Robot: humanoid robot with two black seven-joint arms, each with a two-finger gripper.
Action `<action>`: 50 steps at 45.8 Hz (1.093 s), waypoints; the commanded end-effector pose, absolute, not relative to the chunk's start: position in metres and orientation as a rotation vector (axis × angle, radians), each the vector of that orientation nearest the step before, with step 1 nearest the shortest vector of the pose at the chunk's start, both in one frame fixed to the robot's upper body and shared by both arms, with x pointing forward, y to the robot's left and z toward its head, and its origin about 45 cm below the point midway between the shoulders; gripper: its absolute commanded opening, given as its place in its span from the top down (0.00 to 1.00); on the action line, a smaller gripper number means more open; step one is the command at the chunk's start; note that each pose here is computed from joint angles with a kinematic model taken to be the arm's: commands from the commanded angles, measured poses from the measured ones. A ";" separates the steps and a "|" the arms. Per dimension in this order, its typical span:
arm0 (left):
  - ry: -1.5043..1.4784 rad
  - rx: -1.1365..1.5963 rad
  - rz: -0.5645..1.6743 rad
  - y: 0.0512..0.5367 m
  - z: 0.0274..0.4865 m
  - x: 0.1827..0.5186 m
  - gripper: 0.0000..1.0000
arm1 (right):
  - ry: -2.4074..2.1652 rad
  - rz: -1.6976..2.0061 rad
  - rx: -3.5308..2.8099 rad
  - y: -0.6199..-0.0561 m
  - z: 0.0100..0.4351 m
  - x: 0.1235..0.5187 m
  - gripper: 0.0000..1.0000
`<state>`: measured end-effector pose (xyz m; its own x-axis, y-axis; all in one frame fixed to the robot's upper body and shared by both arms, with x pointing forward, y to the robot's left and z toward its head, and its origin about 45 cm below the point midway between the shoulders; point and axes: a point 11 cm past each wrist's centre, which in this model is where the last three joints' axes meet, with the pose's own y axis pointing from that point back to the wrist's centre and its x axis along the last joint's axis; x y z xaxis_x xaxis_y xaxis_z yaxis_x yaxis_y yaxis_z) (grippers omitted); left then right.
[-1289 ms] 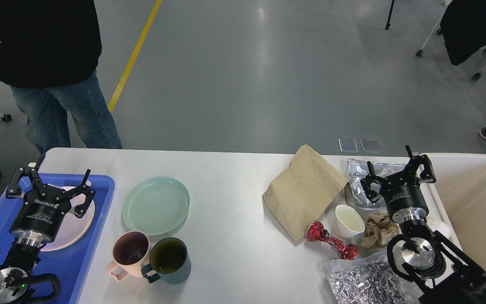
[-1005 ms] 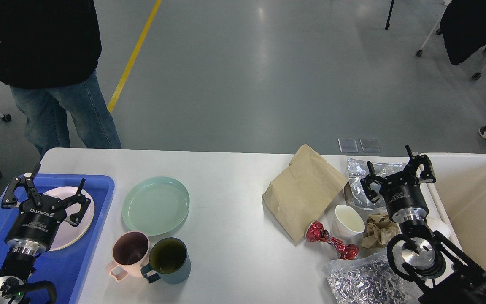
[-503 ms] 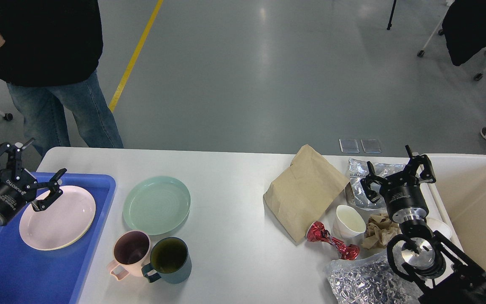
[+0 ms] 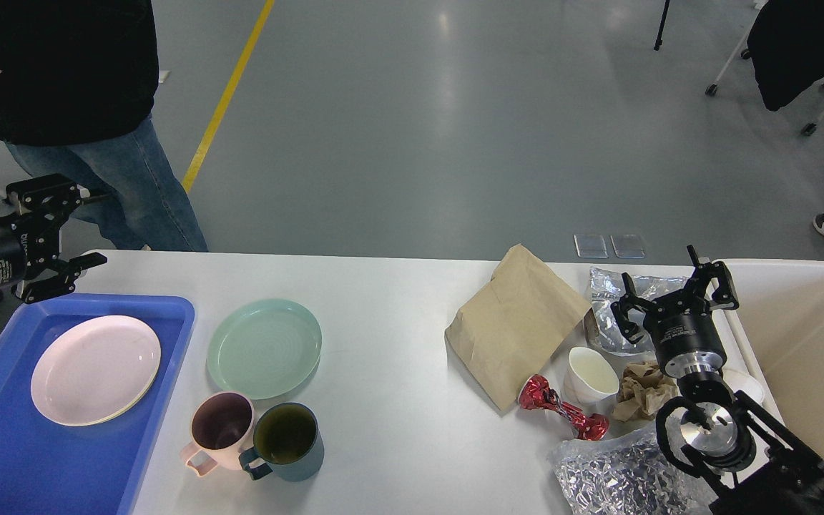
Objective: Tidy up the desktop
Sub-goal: 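Lift the left gripper up and away from the blue tray, then lower the left gripper toward the pink mug beside the tray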
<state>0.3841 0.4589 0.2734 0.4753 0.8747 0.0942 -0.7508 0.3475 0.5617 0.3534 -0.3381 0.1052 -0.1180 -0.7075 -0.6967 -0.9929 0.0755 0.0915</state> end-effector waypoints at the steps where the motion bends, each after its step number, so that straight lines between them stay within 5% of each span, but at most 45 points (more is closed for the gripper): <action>1: 0.149 0.797 0.964 0.444 0.299 0.396 0.03 | 1.881 0.784 -1.679 -0.338 0.105 0.353 0.00; 13: -0.112 1.264 0.622 0.358 0.374 0.431 0.03 | 1.881 0.784 -1.679 -0.338 0.105 0.353 0.00; 27: -0.133 1.430 0.232 0.210 0.428 0.379 0.04 | 1.883 0.783 -1.677 -0.339 0.105 0.353 0.00; 50: -0.013 1.565 0.169 0.197 0.444 0.320 0.03 | 1.883 0.785 -1.678 -0.338 0.105 0.353 0.00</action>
